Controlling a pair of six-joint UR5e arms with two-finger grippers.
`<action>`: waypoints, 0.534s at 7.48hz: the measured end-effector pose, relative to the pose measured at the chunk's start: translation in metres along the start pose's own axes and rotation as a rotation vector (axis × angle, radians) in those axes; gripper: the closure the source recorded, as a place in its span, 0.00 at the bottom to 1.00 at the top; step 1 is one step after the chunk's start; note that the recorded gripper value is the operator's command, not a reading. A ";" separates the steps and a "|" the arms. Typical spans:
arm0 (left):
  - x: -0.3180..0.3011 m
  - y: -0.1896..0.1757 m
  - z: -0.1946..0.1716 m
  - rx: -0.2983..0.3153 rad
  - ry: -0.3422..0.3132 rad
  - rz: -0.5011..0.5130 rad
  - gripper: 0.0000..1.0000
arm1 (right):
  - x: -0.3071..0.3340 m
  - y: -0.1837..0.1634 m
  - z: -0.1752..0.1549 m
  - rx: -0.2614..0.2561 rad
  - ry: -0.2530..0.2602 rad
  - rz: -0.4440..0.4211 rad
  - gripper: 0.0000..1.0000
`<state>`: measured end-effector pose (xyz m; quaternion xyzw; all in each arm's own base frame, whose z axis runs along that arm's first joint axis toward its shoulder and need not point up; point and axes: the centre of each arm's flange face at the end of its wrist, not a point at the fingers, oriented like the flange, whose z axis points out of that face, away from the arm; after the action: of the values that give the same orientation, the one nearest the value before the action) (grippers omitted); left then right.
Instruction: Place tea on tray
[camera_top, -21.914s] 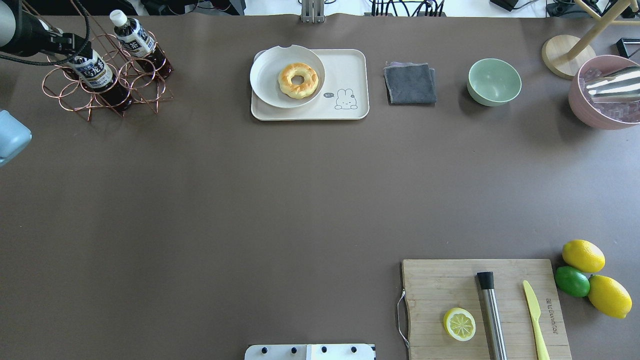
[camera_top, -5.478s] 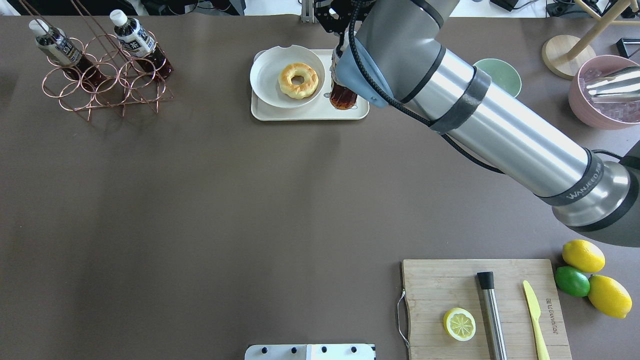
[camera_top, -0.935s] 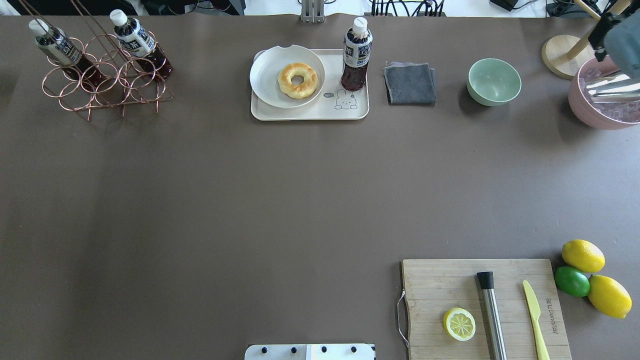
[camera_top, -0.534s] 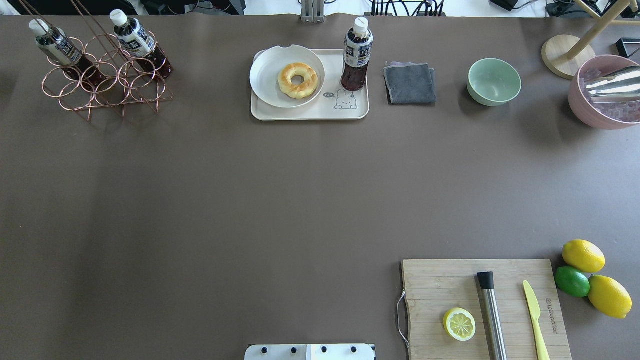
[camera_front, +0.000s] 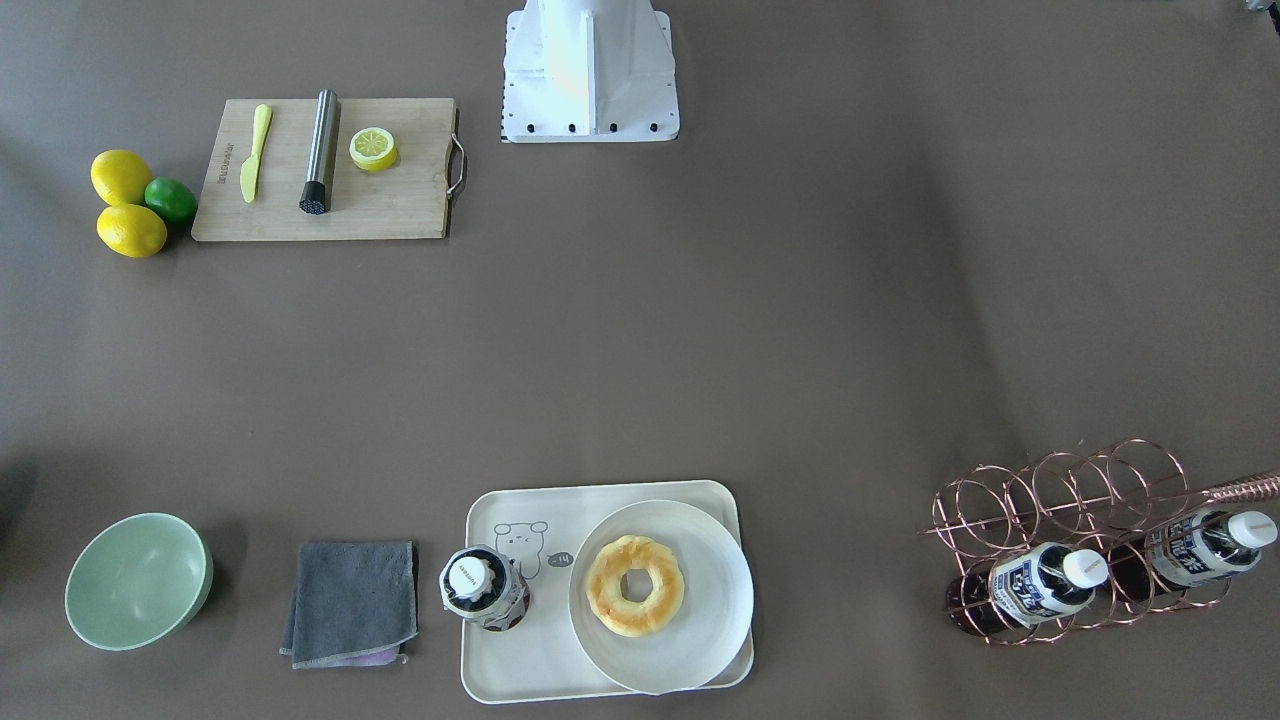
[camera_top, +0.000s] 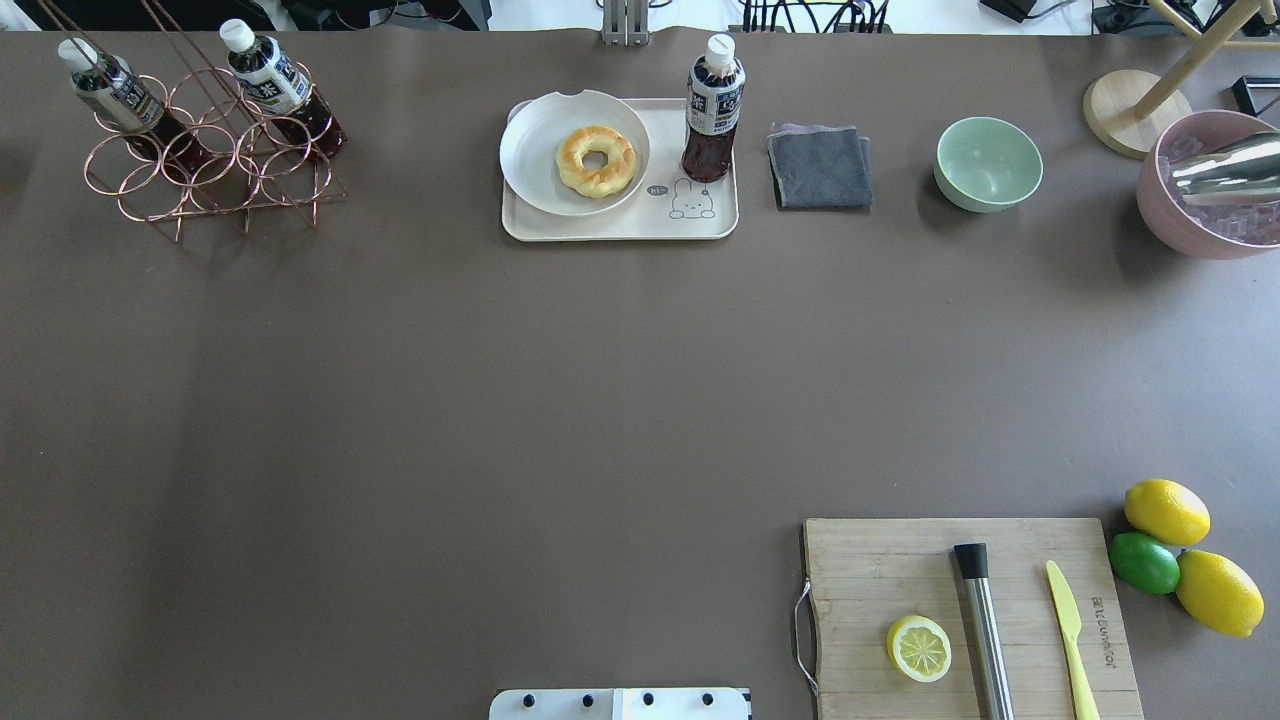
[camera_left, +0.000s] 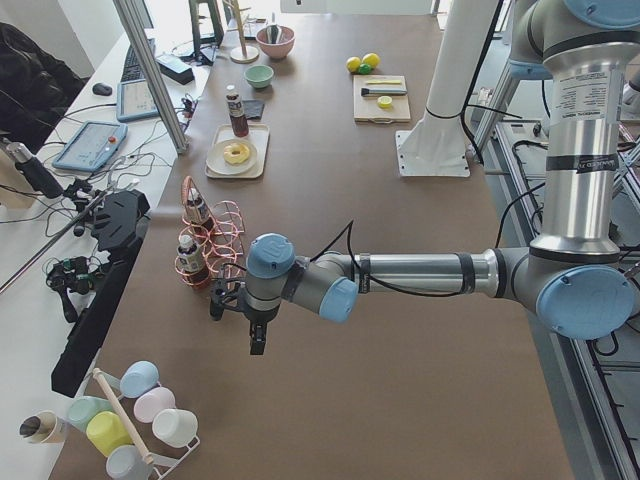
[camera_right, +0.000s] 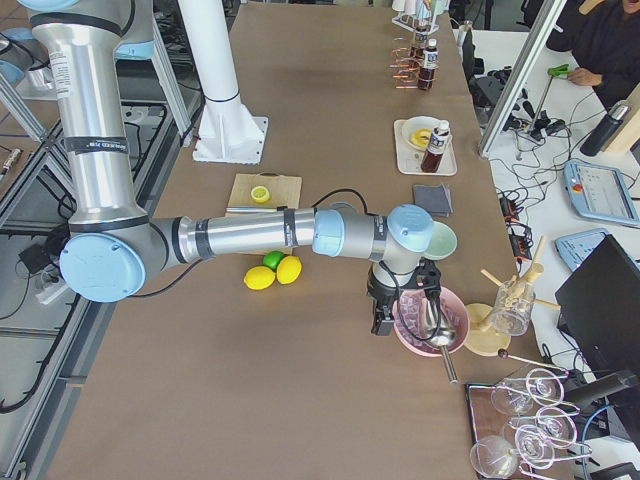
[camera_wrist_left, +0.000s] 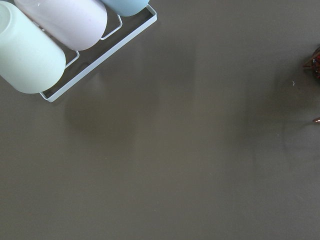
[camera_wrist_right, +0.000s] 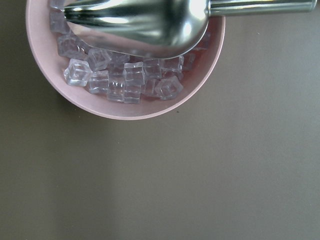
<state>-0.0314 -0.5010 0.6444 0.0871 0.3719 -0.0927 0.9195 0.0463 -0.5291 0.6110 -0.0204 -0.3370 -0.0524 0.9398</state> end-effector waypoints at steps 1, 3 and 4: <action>0.001 0.003 0.000 -0.024 0.029 -0.014 0.03 | 0.011 0.006 0.014 -0.002 -0.016 0.006 0.00; 0.003 0.007 -0.001 -0.056 0.078 -0.028 0.03 | 0.018 0.009 0.022 0.006 -0.039 0.009 0.00; 0.004 0.007 -0.002 -0.058 0.086 -0.028 0.03 | 0.018 0.009 0.022 0.008 -0.043 0.012 0.00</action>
<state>-0.0286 -0.4944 0.6407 0.0592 0.4148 -0.0911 0.9034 0.0467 -0.5202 0.6396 -0.0198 -0.3572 -0.0450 0.9327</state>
